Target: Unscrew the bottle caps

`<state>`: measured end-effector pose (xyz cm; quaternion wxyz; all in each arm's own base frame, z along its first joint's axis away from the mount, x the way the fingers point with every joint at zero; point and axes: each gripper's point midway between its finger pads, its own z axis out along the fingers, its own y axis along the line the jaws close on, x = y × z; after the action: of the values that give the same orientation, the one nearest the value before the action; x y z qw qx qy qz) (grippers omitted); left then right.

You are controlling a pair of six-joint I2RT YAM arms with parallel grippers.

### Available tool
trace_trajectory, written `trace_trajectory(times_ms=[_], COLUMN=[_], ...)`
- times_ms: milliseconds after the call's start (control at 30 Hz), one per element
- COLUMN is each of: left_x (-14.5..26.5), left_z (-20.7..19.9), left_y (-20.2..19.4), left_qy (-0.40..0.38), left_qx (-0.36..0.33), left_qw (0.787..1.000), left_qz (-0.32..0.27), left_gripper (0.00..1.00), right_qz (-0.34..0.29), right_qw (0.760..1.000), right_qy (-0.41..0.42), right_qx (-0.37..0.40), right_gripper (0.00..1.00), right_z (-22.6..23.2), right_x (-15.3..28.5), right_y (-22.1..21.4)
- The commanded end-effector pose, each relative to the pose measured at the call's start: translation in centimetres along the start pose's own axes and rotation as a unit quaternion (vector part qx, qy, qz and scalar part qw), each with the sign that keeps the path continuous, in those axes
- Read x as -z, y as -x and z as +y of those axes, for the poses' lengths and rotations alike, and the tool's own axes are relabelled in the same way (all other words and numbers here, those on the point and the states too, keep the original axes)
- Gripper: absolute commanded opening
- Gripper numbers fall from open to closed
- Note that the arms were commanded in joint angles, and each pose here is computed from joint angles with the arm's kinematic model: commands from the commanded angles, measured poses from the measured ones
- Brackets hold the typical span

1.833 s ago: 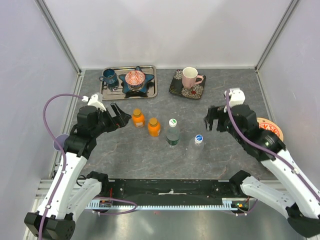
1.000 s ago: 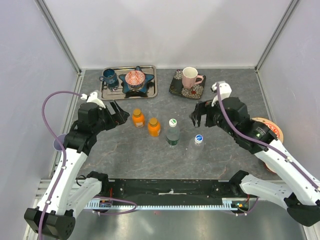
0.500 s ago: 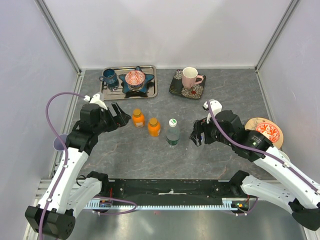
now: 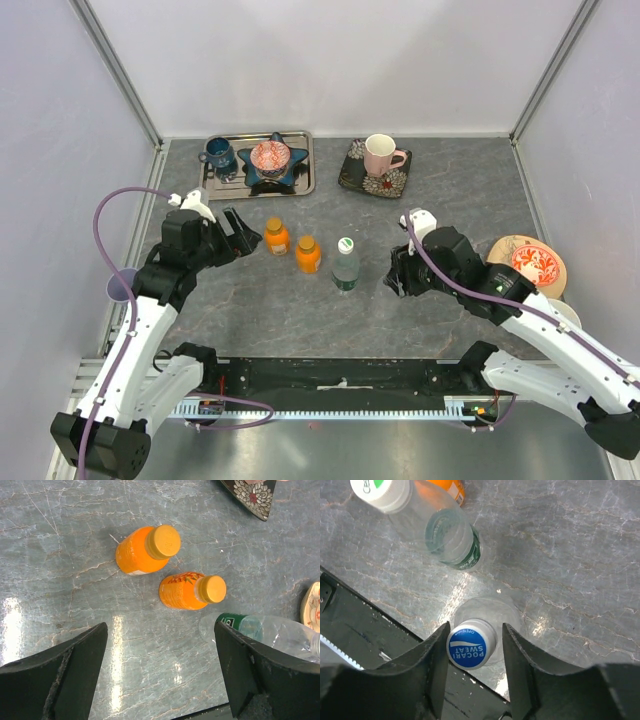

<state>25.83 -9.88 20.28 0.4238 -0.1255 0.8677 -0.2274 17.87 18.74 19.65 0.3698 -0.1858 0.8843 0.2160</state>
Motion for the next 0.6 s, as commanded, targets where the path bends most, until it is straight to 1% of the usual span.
trace_trajectory(times_ms=[0, 33, 67, 133, 167, 200, 233, 267, 300, 333, 367, 400, 433, 467, 567], left_x=[0.2, 0.2, 0.3, 0.5, 0.6, 0.9, 1.3, 1.6, 2.0, 2.7, 3.1, 3.5, 4.2, 4.5, 5.9], left_z=[-1.1, -1.1, -1.1, -1.1, -1.1, -1.1, -1.2, -1.2, -1.3, -1.6, -1.8, -2.1, -2.8, -3.4, -6.3], left_y=[0.9, 1.0, 1.1, 1.8, 2.1, 2.7, 3.7, 4.4, 5.1, 6.7, 7.6, 8.4, 9.8, 10.6, 13.7], left_qy=[-0.024, -0.022, -0.023, -0.016, -0.013, -0.01, -0.001, 0.003, 0.006, 0.013, 0.014, 0.013, 0.008, 0.001, -0.05], left_qx=[0.003, 0.003, 0.002, 0.001, 0.001, 0.002, 0.004, 0.005, 0.008, 0.012, 0.014, 0.016, 0.016, 0.017, 0.019], left_qw=[1.0, 1.0, 1.0, 0.999, 0.999, 0.999, 0.998, 0.997, 0.996, 0.993, 0.991, 0.989, 0.986, 0.984, 0.975], left_qz=[-0.016, -0.019, -0.02, -0.032, -0.038, -0.049, -0.068, -0.08, -0.092, -0.12, -0.133, -0.145, -0.166, -0.177, -0.215], left_gripper=[0.93, 0.93, 0.93, 0.92, 0.92, 0.92, 0.92, 0.92, 0.92, 0.93, 0.93, 0.93, 0.94, 0.94, 0.95], right_qz=[-0.005, -0.006, -0.021, -0.041, -0.077, -0.094, -0.099, -0.138, -0.156, -0.16, -0.196, -0.208, -0.22, -0.247, -0.278], right_qw=[1.0, 1.0, 1.0, 0.999, 0.996, 0.993, 0.991, 0.986, 0.98, 0.978, 0.971, 0.966, 0.963, 0.958, 0.953], right_qy=[-0.001, -0.004, -0.014, -0.033, -0.053, -0.069, -0.086, -0.091, -0.121, -0.134, -0.133, -0.148, -0.149, -0.141, -0.123], right_qx=[-0.002, -0.002, -0.004, -0.006, -0.012, -0.013, -0.014, -0.021, -0.027, -0.028, -0.037, -0.041, -0.041, -0.043, -0.012], right_gripper=[0.45, 0.42, 0.39, 0.38, 0.36, 0.3, 0.29, 0.27, 0.19, 0.13, 0.07, 0.0, 0.0, 0.0, 0.0], right_z=[0.1, 0.0, -0.3, -0.9, -1.2, -1.7, -2.1, -2.0, -2.8, -3.2, -2.9, -3.2, -3.1, -2.7, -1.5], right_x=[-0.1, 0.1, 0.6, 2.0, 3.7, 4.8, 5.9, 8.3, 9.5, 10.7, 13.1, 14.0, 14.8, 16.5, 16.8], right_y=[0.1, 0.2, 1.1, 2.2, 4.6, 5.7, 6.2, 8.9, 10.2, 10.7, 13.0, 14.0, 14.9, 16.5, 19.3])
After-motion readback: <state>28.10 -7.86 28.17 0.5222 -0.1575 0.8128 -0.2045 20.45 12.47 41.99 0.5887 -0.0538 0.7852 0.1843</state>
